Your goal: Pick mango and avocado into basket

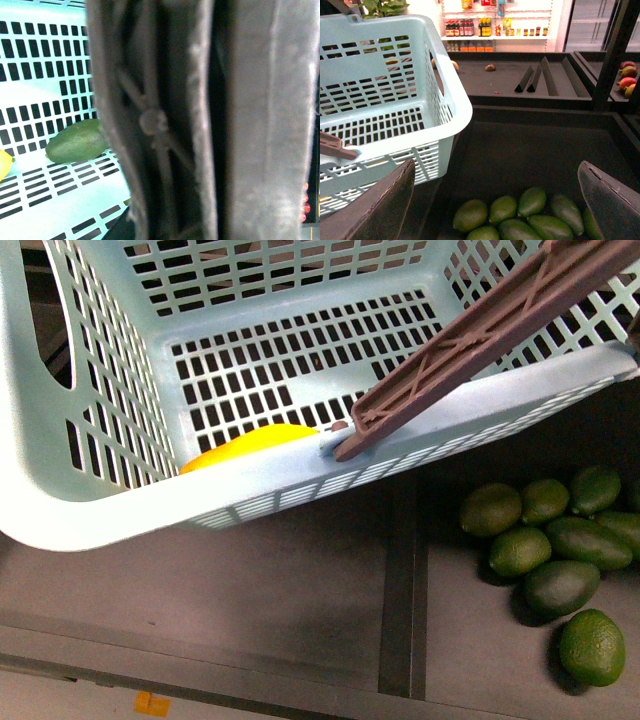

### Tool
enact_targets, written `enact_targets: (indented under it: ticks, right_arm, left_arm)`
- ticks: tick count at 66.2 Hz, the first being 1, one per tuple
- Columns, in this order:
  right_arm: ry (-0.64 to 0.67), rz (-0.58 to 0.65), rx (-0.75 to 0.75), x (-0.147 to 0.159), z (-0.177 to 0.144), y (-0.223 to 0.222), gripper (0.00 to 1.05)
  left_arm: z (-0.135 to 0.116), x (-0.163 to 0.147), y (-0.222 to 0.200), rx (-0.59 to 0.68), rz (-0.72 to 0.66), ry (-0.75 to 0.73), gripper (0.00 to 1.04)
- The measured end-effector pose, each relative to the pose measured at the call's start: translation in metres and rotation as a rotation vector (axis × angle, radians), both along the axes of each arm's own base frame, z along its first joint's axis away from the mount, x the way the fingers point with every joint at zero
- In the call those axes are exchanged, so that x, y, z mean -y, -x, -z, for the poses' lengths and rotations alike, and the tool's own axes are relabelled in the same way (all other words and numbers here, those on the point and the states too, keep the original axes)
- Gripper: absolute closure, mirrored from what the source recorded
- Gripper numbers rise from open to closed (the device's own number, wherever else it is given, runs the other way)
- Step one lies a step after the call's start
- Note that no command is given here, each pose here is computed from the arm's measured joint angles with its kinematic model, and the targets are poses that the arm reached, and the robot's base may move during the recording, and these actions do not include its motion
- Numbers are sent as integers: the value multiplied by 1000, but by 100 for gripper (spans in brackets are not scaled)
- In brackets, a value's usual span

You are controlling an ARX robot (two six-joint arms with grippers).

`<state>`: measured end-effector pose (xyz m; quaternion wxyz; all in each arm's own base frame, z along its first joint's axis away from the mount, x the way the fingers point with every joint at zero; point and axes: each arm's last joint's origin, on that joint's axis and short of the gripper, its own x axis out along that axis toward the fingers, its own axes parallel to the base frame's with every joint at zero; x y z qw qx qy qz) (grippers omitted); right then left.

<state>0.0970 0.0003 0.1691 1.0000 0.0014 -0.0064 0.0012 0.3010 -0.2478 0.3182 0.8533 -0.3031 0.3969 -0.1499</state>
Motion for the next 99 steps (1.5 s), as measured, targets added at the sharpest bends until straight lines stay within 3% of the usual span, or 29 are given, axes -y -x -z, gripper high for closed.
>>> enact_targets:
  ticks: [9,13,34,35,47,61,70,90,99]
  right_arm:
    - [0,-1,0,0,0,0,9]
    - [0,2,0,0,0,0,9]
    - [0,0,0,0,0,0,9]
    - [0,-1,1,0,0,0,9]
    - [0,-1,0,0,0,0,9]
    - [0,-1,1,0,0,0,9]
    - [0,-1,1,0,0,0,9]
    - [0,-1,1,0,0,0,9]
    - [0,-1,1,0,0,0,9]
  left_arm:
    - [8,-7,-8,122,-469,85,91]
    - [8,-23,-19,141,-557,109,92]
    - [38,-100,-72,52,-735,156,92]
    - [152,-112,-173,-283,-793,219,92]
    - [174,-114,-162,-360,-793,210,92]
    - [177,-114,-159,-372,-781,225,92]
    - [176,-116,-155,-366,-788,246,67]
    - [145,-131,-125,-298,-852,272,8]
    - [135,-140,-97,-298,-924,235,8]
